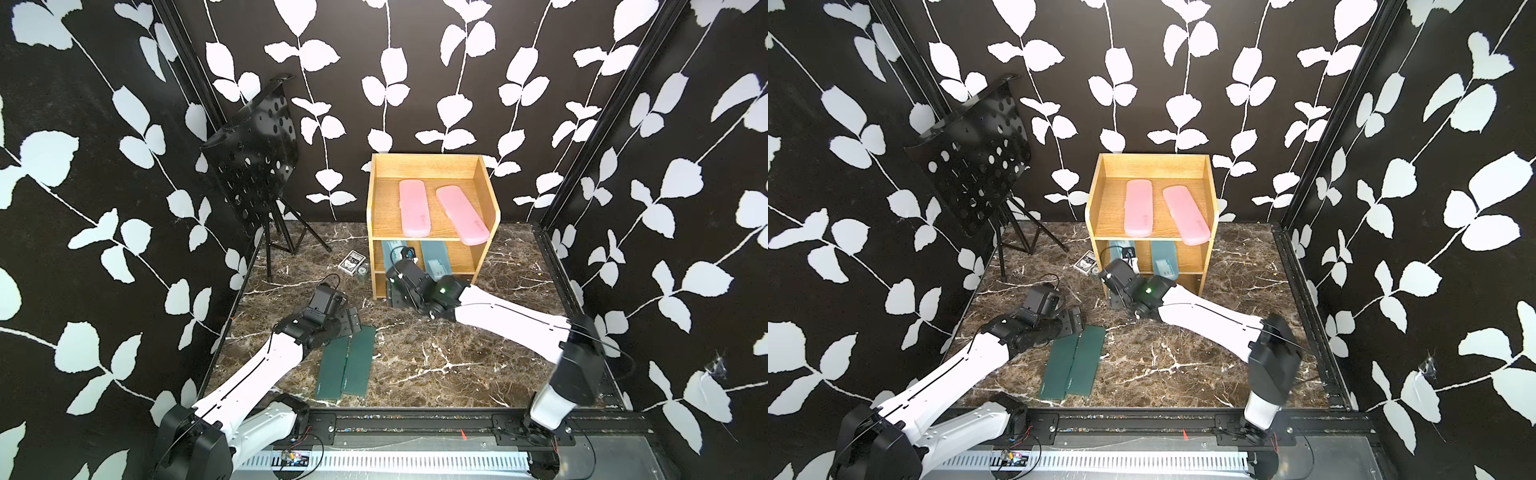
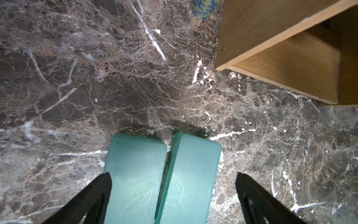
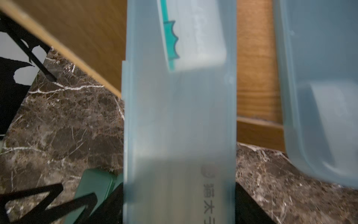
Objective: Place the pencil cases on the shelf according to color
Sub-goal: Place the pencil case on the shelf.
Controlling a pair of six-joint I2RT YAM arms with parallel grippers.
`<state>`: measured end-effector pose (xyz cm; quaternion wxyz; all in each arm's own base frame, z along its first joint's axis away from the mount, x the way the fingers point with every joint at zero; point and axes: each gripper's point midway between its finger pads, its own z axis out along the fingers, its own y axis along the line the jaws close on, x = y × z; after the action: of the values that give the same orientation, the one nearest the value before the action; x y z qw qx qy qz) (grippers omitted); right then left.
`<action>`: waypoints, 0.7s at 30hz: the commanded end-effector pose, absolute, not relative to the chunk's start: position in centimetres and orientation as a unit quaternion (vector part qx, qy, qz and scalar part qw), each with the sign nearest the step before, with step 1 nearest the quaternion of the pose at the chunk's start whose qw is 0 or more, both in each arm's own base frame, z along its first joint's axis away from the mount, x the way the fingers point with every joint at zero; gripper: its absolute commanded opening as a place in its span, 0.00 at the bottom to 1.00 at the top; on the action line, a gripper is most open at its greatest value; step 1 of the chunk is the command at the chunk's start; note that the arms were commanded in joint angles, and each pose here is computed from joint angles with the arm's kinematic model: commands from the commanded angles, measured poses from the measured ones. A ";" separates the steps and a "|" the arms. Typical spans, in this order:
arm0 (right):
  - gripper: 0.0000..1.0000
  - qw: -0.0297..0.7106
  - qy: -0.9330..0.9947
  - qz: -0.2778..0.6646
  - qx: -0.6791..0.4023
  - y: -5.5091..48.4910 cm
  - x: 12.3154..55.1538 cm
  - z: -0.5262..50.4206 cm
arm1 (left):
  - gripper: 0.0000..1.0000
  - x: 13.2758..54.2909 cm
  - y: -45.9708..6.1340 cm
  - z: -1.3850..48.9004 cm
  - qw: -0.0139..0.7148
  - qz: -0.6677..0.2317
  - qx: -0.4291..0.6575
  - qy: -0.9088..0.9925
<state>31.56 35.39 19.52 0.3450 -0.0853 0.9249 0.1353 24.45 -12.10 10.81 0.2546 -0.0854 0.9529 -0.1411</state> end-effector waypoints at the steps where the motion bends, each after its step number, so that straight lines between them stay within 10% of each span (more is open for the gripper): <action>1: 0.57 0.355 0.918 0.158 -0.079 36.4 33.6 21.4 | 0.99 24.9 -12.6 11.5 0.259 -0.145 -0.067 0.953; 7: 0.87 0.349 0.917 0.183 -0.065 36.8 34.1 21.7 | 0.99 24.6 -12.9 11.3 0.251 -0.152 -0.058 0.954; 21: 0.97 0.350 0.909 0.221 -0.056 34.6 30.8 24.1 | 0.99 24.3 -12.8 12.0 0.258 -0.158 -0.058 0.952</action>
<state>31.53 35.10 22.66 0.3387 -0.0653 0.9171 0.1999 24.15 -12.79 10.62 0.2421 -0.0647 0.9560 -0.1526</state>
